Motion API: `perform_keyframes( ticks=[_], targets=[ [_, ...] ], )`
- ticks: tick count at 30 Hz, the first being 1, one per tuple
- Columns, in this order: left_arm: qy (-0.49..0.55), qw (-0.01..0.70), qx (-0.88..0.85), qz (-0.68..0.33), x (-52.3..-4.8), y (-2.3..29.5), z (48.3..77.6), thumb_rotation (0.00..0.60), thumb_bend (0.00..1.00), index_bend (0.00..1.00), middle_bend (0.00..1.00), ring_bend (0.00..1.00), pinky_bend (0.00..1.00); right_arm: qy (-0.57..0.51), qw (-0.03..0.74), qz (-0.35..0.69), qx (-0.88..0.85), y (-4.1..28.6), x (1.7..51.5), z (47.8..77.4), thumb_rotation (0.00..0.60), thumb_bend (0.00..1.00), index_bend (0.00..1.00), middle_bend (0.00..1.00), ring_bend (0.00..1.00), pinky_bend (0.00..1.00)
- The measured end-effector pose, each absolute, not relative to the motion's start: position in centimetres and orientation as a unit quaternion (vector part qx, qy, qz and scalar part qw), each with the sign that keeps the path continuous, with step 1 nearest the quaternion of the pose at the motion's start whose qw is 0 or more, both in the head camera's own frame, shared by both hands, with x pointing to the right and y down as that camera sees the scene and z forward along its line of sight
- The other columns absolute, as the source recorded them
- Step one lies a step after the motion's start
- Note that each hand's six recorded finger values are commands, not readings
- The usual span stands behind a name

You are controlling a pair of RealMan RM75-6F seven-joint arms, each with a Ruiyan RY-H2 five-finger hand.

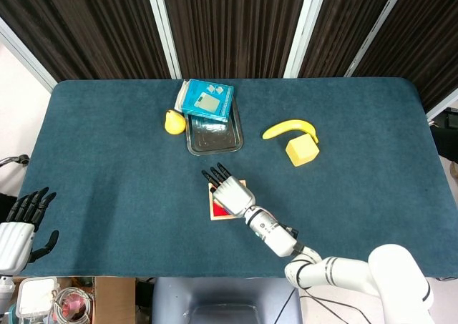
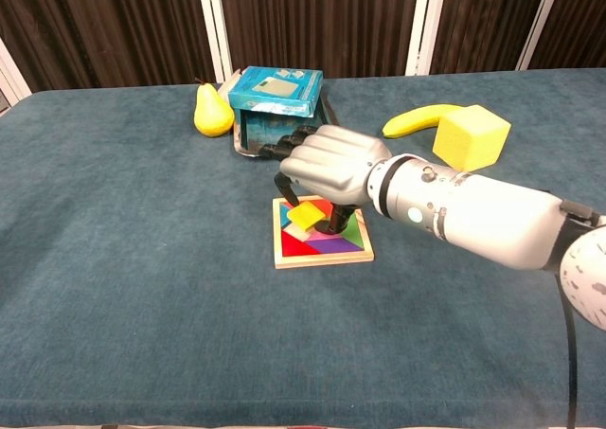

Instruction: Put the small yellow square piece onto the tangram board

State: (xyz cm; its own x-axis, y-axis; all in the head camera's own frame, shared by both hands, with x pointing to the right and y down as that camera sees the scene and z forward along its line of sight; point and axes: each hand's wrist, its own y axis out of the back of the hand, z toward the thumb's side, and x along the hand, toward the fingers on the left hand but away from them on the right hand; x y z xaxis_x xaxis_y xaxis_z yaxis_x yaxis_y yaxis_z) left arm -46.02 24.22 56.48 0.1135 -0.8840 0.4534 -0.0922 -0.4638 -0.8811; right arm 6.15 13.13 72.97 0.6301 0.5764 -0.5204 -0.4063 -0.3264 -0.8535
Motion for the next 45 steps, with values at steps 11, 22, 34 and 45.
perform_keyframes(
  ticks=[11,22,34,45],
  targets=[
    [0.365,0.359,-0.654,-0.557,-45.7,24.3,57.0,0.600,0.41,0.00,0.00,0.00,0.10,-0.050,0.579,0.431,-0.690,13.2,6.2,73.9,0.600,0.47,0.61,0.09,0.00,0.00],
    [0.364,0.360,-0.654,-0.557,-45.7,24.3,57.0,0.600,0.41,0.00,0.00,0.00,0.10,-0.050,0.579,0.428,-0.692,13.3,6.0,74.0,0.600,0.47,0.56,0.09,0.00,0.00],
    [0.362,0.356,-0.654,-0.561,-45.7,24.3,57.2,0.600,0.41,0.00,0.00,0.00,0.10,-0.050,0.577,0.427,-0.695,13.5,5.4,74.1,0.600,0.47,0.49,0.09,0.00,0.00],
    [0.365,0.357,-0.653,-0.560,-45.8,24.3,56.9,0.600,0.41,0.00,0.00,0.00,0.10,-0.056,0.574,0.421,-0.700,13.5,5.7,73.4,0.600,0.47,0.42,0.09,0.00,0.00]
  ],
)
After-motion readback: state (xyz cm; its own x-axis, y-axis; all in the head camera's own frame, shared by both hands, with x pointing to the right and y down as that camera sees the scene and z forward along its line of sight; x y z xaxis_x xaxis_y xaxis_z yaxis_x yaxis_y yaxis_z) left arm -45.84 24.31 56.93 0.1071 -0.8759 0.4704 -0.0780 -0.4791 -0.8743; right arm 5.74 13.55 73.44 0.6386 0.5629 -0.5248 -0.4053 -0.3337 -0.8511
